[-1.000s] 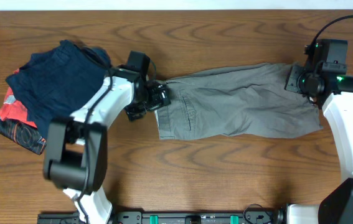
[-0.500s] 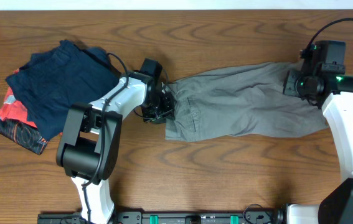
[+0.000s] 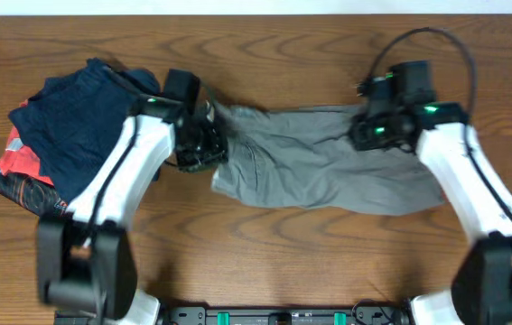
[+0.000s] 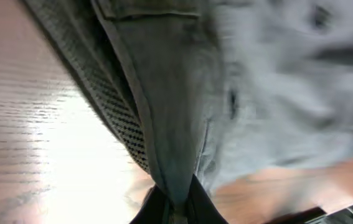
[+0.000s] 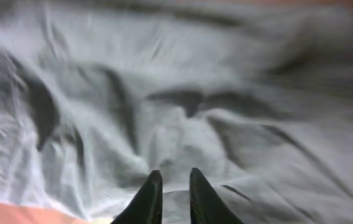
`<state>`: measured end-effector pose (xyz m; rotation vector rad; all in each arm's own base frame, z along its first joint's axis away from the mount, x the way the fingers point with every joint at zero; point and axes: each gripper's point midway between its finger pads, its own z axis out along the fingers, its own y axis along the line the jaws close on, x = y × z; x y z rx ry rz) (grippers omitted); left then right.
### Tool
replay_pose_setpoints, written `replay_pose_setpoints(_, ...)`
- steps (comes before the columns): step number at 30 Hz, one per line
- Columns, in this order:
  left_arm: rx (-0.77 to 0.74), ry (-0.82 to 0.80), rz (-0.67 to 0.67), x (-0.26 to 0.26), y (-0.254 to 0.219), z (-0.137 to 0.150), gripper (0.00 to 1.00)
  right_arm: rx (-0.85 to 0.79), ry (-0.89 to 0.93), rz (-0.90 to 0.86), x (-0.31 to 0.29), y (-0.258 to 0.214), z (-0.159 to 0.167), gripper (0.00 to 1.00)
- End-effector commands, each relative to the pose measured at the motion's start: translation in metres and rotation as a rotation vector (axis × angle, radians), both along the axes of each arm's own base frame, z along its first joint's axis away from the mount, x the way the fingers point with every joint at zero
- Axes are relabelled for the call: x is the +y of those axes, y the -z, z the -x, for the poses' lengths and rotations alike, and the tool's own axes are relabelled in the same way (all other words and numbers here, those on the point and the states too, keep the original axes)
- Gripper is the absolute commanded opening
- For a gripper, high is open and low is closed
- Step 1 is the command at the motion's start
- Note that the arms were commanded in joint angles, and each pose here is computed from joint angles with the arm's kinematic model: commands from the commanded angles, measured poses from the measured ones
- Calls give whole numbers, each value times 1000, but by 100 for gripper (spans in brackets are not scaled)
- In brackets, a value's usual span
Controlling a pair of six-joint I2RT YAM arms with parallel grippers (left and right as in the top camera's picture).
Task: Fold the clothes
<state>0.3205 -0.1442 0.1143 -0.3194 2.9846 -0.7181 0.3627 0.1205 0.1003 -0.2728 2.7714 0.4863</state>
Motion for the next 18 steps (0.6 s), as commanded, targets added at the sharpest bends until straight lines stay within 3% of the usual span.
replay_pose_setpoints(1, -101, 12, -1, 2, -30, -4, 6, 131, -100, -48, 40, 37, 22, 12)
replay_pose_setpoints(5, -158, 5, 14, 3, -51, 0, 6, 208, -165, -60, 80, 79, 33, 10)
replay_pose_setpoints(10, -205, -11, 36, 2, -67, -1, 6, 264, -311, -200, 147, 102, 59, 12)
replay_pose_setpoints(15, -258, 17, 249, -28, -101, -4, 6, 201, -399, -201, 193, 112, 72, 17)
replay_pose_setpoints(18, -294, 5, 281, -32, -111, -9, 6, 136, -410, -187, 209, 109, 68, 20)
